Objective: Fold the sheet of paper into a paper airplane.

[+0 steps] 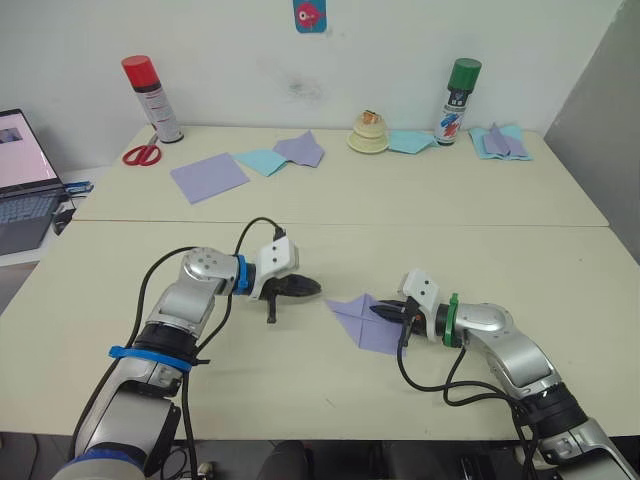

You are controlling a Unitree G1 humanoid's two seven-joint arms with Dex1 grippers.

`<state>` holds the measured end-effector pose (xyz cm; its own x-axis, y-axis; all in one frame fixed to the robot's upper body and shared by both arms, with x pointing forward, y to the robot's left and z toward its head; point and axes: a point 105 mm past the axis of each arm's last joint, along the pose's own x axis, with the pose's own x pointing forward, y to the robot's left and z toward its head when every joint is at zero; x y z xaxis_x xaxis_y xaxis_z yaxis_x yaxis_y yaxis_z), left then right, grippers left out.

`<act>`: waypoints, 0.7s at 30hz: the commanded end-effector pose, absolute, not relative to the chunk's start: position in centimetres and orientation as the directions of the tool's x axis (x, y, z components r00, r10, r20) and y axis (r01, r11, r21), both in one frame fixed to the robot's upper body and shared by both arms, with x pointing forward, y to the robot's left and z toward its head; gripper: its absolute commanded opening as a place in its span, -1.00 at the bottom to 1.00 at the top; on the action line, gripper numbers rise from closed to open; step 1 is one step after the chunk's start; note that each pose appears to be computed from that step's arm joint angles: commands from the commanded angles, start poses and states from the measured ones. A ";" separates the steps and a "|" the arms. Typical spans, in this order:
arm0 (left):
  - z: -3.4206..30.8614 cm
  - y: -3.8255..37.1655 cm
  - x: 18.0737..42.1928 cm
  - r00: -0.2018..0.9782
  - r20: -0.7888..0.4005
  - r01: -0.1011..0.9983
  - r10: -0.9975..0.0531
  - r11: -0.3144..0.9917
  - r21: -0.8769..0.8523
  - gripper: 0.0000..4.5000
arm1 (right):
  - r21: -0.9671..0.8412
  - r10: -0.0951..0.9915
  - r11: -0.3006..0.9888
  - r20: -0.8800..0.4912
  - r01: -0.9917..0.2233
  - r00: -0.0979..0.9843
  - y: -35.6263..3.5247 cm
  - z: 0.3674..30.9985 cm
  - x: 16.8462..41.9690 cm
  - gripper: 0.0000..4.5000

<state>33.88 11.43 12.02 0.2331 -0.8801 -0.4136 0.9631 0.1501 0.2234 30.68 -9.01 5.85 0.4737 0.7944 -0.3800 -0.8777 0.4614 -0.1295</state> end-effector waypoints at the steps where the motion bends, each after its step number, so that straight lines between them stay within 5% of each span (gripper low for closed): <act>1: 14.6 8.7 32.8 0.161 -0.355 0.959 -0.921 0.060 0.277 -1.00 | -0.144 0.730 0.505 -0.455 -0.851 0.510 -10.6 4.1 31.2 -0.98; 11: 9.4 5.4 31.9 0.065 -0.427 0.970 -0.902 -0.044 0.239 -1.00 | -0.143 0.733 0.498 -0.458 -0.855 0.503 -10.5 4.1 31.3 -0.98; 21: 6.2 6.2 32.5 0.093 -0.472 0.983 -0.877 0.004 0.185 -1.00 | -0.140 0.740 0.492 -0.452 -0.859 0.498 -10.5 4.3 31.2 -0.98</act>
